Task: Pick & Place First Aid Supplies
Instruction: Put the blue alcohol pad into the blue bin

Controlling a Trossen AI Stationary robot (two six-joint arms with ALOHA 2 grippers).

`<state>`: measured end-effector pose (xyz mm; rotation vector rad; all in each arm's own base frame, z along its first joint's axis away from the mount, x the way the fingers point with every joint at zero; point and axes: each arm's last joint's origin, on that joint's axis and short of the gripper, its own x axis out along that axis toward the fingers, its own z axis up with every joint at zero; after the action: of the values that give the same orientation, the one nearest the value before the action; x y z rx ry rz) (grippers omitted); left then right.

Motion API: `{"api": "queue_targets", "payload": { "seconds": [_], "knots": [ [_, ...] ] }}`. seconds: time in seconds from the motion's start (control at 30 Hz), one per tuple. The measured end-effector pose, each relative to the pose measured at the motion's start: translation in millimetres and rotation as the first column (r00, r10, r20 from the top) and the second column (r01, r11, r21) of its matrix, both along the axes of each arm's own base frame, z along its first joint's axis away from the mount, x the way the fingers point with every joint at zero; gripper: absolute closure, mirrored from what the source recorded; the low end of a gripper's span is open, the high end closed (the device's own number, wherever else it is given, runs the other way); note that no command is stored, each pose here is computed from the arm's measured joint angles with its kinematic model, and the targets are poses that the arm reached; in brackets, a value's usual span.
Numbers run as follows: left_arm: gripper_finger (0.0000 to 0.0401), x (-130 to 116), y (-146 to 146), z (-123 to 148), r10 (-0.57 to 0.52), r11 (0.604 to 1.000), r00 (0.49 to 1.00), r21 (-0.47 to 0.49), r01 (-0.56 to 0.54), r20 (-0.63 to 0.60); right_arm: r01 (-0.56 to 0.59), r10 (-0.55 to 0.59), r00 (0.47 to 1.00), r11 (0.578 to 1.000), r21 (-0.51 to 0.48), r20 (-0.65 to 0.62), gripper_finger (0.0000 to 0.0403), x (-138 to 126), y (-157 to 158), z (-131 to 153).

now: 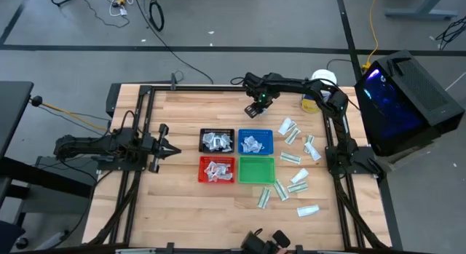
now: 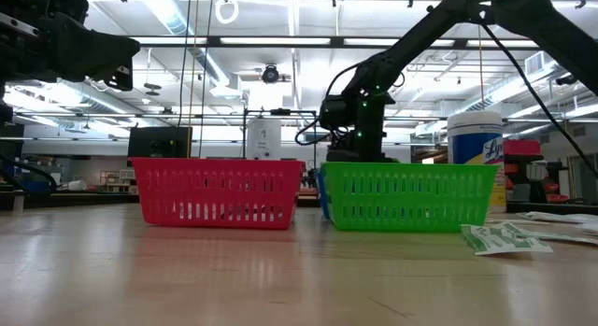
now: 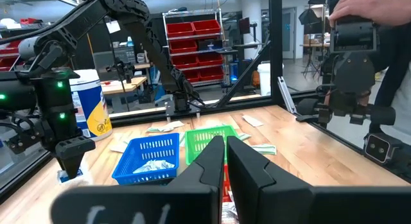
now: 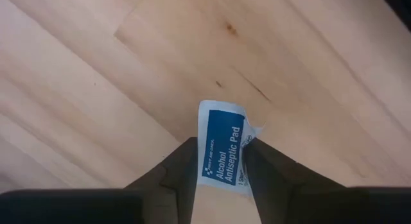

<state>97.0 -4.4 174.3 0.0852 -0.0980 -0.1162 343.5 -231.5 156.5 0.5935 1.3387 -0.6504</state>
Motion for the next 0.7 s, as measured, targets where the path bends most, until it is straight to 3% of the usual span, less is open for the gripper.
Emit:
{"api": "queue_targets", "payload": {
  "seconds": [0.27,0.7],
  "knots": [
    [0.0376,0,0,0,0.0,1.0,1.0,0.0,0.0,0.0,-0.033,0.033,0.999,0.999,-0.007,0.011,0.0273,2,9,12],
    [0.0376,0,0,0,0.0,1.0,1.0,0.0,0.0,0.0,-0.107,0.118,0.984,0.991,-0.085,0.134,0.0273,3,40,71]
  ]
}}
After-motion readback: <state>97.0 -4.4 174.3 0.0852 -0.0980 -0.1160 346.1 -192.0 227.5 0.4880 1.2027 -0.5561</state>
